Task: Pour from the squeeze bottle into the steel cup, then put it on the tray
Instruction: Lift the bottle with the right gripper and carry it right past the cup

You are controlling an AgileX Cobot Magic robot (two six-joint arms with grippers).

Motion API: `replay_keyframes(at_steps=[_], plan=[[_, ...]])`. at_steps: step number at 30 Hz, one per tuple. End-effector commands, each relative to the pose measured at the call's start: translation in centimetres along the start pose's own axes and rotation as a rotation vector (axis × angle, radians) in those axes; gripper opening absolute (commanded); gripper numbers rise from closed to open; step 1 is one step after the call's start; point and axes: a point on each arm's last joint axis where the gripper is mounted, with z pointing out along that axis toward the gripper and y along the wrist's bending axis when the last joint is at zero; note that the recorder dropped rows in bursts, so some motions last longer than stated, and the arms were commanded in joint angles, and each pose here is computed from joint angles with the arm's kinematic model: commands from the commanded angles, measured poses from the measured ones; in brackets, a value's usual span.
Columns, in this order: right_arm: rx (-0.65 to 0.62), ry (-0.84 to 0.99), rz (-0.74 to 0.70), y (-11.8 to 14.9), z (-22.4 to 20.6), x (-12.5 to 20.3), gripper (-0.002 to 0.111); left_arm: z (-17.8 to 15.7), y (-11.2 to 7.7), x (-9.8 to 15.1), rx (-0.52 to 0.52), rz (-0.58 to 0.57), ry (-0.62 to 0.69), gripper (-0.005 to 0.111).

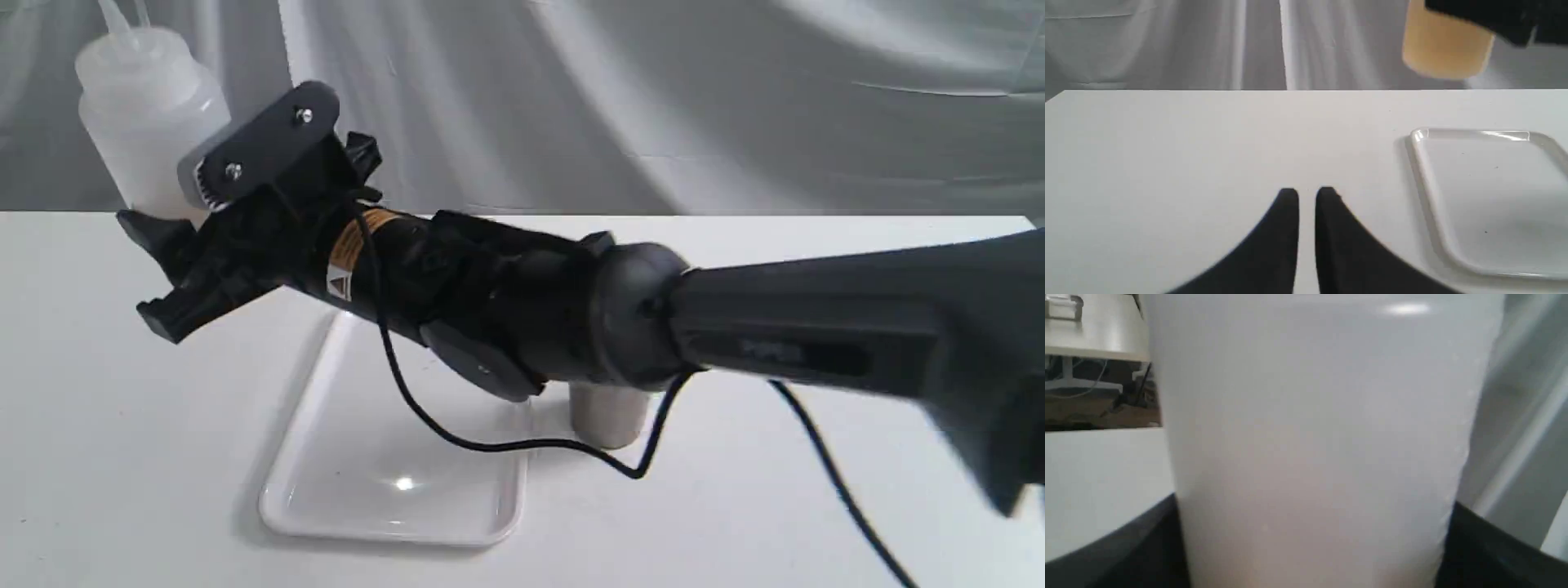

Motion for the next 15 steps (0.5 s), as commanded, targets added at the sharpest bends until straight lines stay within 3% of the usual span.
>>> replay_keyframes(at_steps=[1,15], plan=[[0.027,-0.092,0.013,-0.8,-3.0,-4.2,0.000,0.0,0.0,0.1,0.002,-0.004,-0.005,0.008],[0.189,-0.070,0.048,-0.7,-15.6,-8.6,0.000,0.0,0.0,0.1,0.002,-0.004,-0.005,0.008]])
